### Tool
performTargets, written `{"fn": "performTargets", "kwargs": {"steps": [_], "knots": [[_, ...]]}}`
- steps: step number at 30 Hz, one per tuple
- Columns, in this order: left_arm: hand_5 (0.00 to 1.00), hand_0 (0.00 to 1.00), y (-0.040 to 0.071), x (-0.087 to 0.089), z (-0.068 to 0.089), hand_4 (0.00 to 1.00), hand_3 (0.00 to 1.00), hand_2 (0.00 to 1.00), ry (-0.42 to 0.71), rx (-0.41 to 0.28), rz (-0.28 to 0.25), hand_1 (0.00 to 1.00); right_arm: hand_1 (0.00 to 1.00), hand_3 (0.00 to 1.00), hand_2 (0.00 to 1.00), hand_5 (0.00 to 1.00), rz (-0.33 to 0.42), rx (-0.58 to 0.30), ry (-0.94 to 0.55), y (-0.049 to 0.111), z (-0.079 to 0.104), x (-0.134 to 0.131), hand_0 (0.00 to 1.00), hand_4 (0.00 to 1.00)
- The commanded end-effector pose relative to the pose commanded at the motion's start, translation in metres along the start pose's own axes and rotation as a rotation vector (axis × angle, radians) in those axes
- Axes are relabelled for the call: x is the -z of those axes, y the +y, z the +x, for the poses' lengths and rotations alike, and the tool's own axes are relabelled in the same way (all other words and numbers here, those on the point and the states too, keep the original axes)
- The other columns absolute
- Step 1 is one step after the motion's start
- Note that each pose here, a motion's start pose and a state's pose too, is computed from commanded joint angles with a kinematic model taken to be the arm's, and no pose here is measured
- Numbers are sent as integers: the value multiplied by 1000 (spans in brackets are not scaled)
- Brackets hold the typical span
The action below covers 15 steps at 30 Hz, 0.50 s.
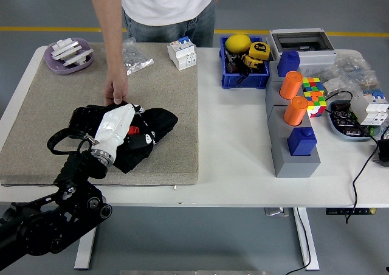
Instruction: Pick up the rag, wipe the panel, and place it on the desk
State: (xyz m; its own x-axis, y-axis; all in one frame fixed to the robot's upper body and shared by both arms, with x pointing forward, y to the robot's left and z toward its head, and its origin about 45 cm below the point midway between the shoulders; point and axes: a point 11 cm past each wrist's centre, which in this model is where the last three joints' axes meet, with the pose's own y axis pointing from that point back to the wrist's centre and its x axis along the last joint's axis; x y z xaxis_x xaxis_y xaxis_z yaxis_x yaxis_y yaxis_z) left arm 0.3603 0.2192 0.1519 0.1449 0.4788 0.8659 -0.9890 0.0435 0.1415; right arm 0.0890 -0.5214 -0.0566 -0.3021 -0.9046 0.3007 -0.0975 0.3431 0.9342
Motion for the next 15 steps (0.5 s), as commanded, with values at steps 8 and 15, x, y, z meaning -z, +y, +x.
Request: {"fn": "performTargets", "kwargs": {"steps": [8, 15], "knots": [[2, 270, -4, 23, 9, 281, 417, 439, -6, -25, 62, 180, 546, 639, 643, 575, 1, 0, -1, 0, 0, 0, 707, 998], [2, 270, -8, 48, 21, 279, 415, 439, -15, -58, 128, 180, 547, 638, 643, 574, -1, 1, -3, 0, 0, 0, 707, 998]]}}
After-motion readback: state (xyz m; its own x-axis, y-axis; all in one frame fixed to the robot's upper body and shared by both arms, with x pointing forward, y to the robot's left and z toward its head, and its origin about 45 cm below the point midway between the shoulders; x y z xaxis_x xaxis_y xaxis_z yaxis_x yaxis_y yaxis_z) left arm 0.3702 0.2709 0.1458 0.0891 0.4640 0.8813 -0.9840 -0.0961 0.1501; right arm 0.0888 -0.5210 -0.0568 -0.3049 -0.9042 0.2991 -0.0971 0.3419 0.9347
